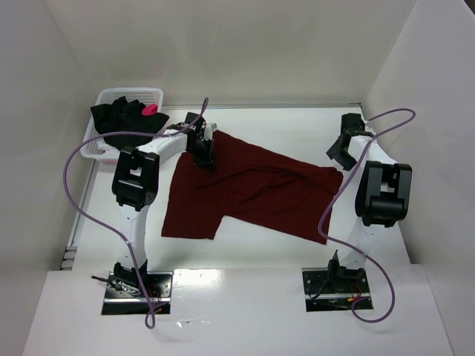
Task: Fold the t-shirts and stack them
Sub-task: Fold the flattened tshirt in 1/3 of the way
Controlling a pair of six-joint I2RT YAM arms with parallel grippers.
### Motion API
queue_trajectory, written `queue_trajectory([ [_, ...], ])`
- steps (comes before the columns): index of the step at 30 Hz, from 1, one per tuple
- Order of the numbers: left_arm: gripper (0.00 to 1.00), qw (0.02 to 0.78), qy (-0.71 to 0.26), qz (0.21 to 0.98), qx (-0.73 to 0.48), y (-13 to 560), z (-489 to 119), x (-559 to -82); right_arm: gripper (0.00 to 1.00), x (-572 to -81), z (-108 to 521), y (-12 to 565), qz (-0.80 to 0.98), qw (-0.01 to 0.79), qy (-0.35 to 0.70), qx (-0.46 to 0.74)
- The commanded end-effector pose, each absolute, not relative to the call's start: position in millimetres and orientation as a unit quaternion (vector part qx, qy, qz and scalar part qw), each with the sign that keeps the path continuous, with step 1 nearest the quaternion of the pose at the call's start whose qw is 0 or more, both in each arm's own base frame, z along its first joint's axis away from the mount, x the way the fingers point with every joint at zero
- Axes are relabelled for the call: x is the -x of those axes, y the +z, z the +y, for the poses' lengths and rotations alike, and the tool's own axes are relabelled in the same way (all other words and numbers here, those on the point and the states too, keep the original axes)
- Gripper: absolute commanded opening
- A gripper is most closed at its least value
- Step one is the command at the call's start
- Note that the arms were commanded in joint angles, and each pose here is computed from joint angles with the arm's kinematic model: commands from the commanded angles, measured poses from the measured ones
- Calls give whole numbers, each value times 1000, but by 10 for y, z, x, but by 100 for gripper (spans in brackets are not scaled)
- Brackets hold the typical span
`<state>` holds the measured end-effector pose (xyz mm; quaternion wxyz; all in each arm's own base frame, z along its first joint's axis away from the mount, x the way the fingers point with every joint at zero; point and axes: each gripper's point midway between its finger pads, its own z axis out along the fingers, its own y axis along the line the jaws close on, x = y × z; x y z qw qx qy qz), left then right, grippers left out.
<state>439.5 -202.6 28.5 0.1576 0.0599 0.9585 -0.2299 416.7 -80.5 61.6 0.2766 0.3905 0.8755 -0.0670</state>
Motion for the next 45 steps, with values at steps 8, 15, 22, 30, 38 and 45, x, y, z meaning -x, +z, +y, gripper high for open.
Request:
queue_trajectory([
  [8, 4, 151, -235, 958, -65, 257, -2021, -4385, 48, -4391, -799, 439, 888, 272, -45, -367],
  [15, 6, 147, -234, 959, -64, 215, -2018, -4377, 51, -4358, -762, 384, 893, 266, -38, -361],
  [22, 6, 143, -233, 960, -63, 187, -2011, -4350, 34, -4288, -669, 199, 904, 243, -21, -352],
  [30, 6, 138, -232, 961, -62, 193, -1999, -4307, 3, -4264, -772, 91, 901, 239, -51, -357],
  [38, 6, 133, -231, 962, -61, 166, -1991, -4279, 0, -4367, -1011, 313, 884, 263, -97, -375],
  [45, 6, 136, -226, 963, -60, 168, -1928, -4281, 0, -4551, -1276, 493, 868, 284, -121, -389],
])
